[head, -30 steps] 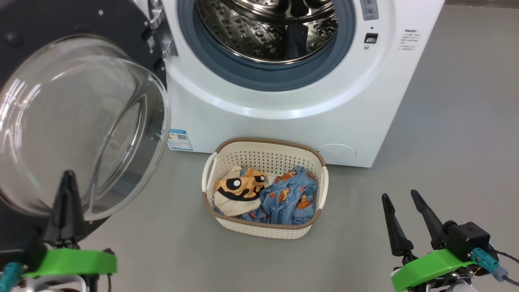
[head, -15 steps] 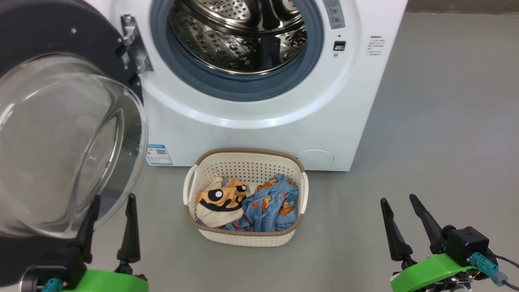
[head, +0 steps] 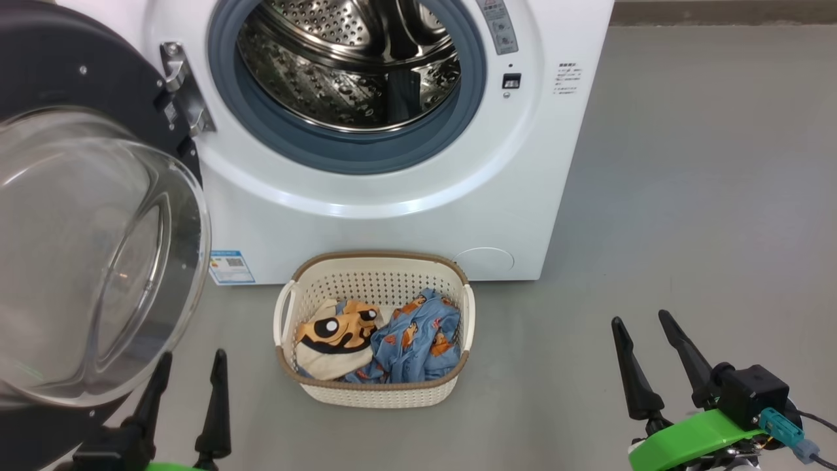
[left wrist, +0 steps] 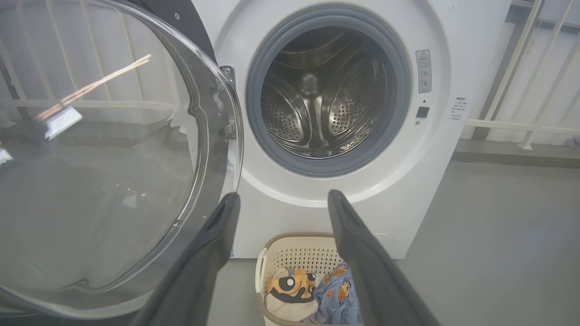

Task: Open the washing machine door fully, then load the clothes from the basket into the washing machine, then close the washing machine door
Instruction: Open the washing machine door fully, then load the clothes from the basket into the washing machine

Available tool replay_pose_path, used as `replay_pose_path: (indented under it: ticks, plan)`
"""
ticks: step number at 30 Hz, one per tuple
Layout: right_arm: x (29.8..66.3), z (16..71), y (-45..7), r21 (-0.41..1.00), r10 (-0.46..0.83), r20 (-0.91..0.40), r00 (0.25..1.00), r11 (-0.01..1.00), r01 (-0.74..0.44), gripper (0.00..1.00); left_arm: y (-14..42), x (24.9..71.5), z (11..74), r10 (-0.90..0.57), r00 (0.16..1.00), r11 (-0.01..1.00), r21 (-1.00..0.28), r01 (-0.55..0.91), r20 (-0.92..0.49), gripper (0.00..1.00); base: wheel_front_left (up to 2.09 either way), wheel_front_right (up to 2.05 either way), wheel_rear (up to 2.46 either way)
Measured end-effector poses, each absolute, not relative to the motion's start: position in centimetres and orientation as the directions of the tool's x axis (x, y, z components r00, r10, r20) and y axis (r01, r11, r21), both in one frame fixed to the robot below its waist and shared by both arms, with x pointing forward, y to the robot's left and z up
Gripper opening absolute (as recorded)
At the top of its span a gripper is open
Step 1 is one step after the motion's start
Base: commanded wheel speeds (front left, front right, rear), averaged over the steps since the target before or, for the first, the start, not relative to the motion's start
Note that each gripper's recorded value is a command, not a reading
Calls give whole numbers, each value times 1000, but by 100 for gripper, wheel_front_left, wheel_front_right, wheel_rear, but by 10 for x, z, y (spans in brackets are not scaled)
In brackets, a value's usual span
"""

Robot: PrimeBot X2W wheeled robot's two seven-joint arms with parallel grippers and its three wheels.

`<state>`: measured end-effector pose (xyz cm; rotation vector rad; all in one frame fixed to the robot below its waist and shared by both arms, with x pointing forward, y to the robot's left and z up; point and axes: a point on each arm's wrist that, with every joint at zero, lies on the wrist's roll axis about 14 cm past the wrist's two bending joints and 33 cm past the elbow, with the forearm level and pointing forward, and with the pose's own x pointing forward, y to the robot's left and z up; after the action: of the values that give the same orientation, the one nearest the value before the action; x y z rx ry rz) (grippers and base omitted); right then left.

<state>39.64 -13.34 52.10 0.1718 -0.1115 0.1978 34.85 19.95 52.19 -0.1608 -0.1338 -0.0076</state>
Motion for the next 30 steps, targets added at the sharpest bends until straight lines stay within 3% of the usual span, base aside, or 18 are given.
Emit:
replay_pose_path:
  ticks: [30]
  plan:
    - [374, 511, -149, 155, 143, 97, 985, 975, -157, 100, 196, 339, 505, 0, 997, 987, -161, 14, 83, 100, 0, 0, 0]
